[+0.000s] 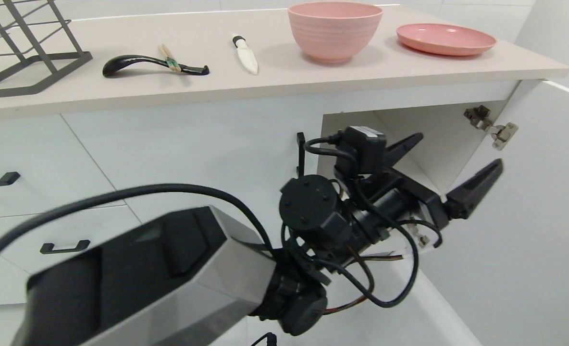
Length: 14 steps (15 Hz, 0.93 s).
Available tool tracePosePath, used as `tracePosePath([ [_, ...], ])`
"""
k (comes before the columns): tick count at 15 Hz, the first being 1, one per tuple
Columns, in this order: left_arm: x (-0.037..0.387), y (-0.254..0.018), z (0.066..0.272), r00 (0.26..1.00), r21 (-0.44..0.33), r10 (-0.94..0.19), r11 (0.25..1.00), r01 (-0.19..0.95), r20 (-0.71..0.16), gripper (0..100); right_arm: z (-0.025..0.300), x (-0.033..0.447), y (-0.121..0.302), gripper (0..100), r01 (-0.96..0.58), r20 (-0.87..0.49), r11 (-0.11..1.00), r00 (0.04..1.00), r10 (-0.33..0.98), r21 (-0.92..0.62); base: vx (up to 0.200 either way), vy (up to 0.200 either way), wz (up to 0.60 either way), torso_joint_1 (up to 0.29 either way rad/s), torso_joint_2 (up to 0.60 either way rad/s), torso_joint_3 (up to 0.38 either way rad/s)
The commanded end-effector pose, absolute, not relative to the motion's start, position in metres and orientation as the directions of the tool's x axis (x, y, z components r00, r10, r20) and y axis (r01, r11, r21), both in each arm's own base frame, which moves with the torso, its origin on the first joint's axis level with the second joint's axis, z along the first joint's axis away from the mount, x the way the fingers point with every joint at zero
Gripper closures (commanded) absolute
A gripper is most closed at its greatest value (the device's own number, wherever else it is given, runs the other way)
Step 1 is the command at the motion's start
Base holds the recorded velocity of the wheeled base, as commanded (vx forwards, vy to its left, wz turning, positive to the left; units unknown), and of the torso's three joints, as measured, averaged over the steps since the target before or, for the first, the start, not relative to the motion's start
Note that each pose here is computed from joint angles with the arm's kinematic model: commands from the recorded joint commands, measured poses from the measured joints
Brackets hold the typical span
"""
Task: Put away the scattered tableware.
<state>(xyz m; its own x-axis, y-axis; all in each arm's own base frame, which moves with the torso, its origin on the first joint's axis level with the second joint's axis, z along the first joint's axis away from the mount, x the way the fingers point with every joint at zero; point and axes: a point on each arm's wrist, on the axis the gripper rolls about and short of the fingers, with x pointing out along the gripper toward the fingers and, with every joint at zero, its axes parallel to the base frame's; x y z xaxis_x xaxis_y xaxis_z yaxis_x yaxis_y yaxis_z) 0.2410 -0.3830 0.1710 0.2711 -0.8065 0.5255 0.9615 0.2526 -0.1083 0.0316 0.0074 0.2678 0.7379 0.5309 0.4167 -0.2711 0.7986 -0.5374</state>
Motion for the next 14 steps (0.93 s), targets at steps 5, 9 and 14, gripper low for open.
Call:
tracePosePath([
  [5,0.176,-0.165,0.236,0.472,-0.022,-0.771,0.513,0.858,0.429,0,0.216,0.058,0.001,0,-0.445,0.212,0.799,0.804,0.555,-0.404,0.0,0.0,0.0,0.0,0.0,0.0],
  [9,0.11,-0.074,0.24,0.58,0.015,-0.668,0.662,0.75,0.466,0,0.145,0.059,0.012,0,-0.667,0.023,0.708,0.724,0.69,-0.23,0.0,0.0,0.0,0.0,0.0,0.0],
  [14,0.024,-0.013,0.183,0.789,0.057,-0.494,0.858,0.51,0.366,0,0.143,0.012,0.017,0,-0.686,0.142,0.636,0.633,0.761,-0.353,0.0,0.0,0.0,0.0,0.0,0.0],
])
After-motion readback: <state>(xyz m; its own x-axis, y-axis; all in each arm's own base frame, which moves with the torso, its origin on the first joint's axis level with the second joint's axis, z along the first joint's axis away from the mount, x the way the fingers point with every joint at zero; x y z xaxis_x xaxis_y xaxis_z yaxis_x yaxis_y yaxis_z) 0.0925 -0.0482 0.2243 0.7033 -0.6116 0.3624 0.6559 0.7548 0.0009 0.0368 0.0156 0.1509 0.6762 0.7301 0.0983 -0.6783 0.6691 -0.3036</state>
